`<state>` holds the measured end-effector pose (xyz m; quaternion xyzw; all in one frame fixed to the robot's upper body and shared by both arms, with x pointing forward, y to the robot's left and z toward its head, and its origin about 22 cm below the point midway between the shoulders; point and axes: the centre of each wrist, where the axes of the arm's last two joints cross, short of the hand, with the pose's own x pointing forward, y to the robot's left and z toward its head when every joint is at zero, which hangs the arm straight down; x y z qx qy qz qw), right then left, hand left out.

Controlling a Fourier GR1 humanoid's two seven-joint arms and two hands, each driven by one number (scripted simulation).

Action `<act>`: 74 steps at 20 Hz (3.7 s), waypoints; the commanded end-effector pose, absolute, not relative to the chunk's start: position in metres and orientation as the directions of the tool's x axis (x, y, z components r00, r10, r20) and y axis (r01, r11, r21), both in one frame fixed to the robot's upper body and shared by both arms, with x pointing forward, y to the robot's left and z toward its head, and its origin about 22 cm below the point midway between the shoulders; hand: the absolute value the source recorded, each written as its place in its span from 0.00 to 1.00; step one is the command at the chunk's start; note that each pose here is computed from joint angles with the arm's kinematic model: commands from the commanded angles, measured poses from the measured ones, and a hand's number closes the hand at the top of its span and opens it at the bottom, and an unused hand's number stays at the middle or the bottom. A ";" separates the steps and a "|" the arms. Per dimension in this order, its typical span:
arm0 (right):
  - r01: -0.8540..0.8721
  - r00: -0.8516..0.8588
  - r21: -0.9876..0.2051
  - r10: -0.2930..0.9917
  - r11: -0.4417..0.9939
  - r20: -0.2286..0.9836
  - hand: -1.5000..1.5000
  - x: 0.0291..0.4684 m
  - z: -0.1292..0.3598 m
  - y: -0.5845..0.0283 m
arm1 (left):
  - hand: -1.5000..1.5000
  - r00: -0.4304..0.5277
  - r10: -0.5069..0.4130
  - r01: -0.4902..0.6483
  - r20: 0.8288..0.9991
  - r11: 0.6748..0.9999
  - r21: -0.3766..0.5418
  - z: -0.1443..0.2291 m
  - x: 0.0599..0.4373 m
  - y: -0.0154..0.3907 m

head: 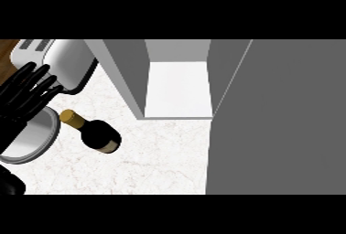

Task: Pick up the wine, place it into the cabinet and close the cabinet

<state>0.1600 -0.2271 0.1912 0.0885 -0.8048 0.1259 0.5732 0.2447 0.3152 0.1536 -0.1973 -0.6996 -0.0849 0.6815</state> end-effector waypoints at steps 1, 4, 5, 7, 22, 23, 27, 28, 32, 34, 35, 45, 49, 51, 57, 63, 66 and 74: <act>-0.328 -0.366 -0.093 -0.035 0.940 0.930 0.00 0.132 0.217 -0.230 | 0.00 0.043 0.141 0.394 0.989 0.908 -0.147 0.131 0.251 0.301; -0.328 -0.356 -0.061 -0.064 0.943 0.932 0.00 0.123 0.208 -0.232 | 0.00 0.062 0.141 0.382 0.988 0.911 -0.154 0.112 0.263 0.299; -0.324 -0.369 -0.081 -0.046 0.943 0.928 0.00 0.129 0.213 -0.235 | 0.00 0.061 0.126 0.392 0.990 0.909 -0.140 0.113 0.262 0.310; -0.333 -0.374 -0.095 -0.039 0.938 0.927 0.00 0.124 0.215 -0.235 | 0.00 0.054 0.151 0.402 0.987 0.901 -0.160 0.103 0.258 0.311; -0.318 -0.365 -0.078 -0.046 0.945 0.930 0.00 0.122 0.219 -0.225 | 0.00 0.037 0.125 0.319 0.991 0.939 -0.130 0.051 0.280 0.324; -0.325 -0.370 -0.087 -0.041 0.942 0.928 0.00 0.143 0.214 -0.235 | 0.00 0.045 0.116 0.338 0.992 0.933 -0.125 0.041 0.285 0.337; -0.310 -0.379 -0.073 -0.053 0.948 0.924 0.00 0.126 0.216 -0.227 | 0.00 0.049 0.107 0.349 0.993 0.930 -0.118 0.032 0.283 0.352; -0.318 -0.360 -0.093 -0.029 0.943 0.932 0.00 0.126 0.223 -0.236 | 0.00 0.049 0.106 0.366 0.993 0.923 -0.117 0.013 0.276 0.318; -0.311 -0.372 -0.065 -0.059 0.948 0.926 0.00 0.134 0.206 -0.222 | 0.00 0.068 0.123 0.392 0.990 0.909 -0.140 0.010 0.287 0.342; -0.343 -0.376 -0.090 -0.048 0.935 0.925 0.00 0.120 0.222 -0.229 | 0.00 0.083 0.153 0.375 0.985 0.911 -0.173 -0.004 0.283 0.324; -0.316 -0.370 -0.067 -0.058 0.946 0.927 0.00 0.134 0.221 -0.230 | 0.00 0.085 0.121 0.378 0.989 0.914 -0.144 -0.013 0.278 0.338; -0.318 -0.386 -0.097 -0.035 0.943 0.922 0.00 0.121 0.221 -0.232 | 0.00 0.081 0.111 0.389 0.990 0.912 -0.134 -0.022 0.290 0.341; -0.317 -0.377 -0.108 -0.020 0.942 0.926 0.00 0.122 0.214 -0.240 | 0.00 0.086 0.127 0.388 0.988 0.909 -0.150 -0.033 0.291 0.333; -0.325 -0.374 -0.106 -0.025 0.940 0.927 0.00 0.128 0.217 -0.229 | 0.00 0.101 0.119 0.380 0.988 0.913 -0.149 -0.038 0.300 0.328; -0.339 -0.377 -0.110 -0.028 0.934 0.926 0.00 0.134 0.221 -0.231 | 0.00 0.118 0.121 0.369 0.986 0.916 -0.156 -0.070 0.282 0.330; -0.335 -0.380 -0.089 -0.048 0.938 0.924 0.00 0.124 0.228 -0.224 | 0.00 0.115 0.146 0.387 0.982 0.904 -0.180 -0.077 0.285 0.328; -0.328 -0.379 -0.090 -0.043 0.940 0.925 0.00 0.126 0.220 -0.235 | 0.00 0.128 0.160 0.375 0.979 0.906 -0.197 -0.064 0.303 0.307; -0.326 -0.364 -0.080 -0.047 0.942 0.930 0.00 0.137 0.208 -0.229 | 1.00 0.151 0.235 0.423 0.960 0.862 -0.278 -0.093 0.288 0.316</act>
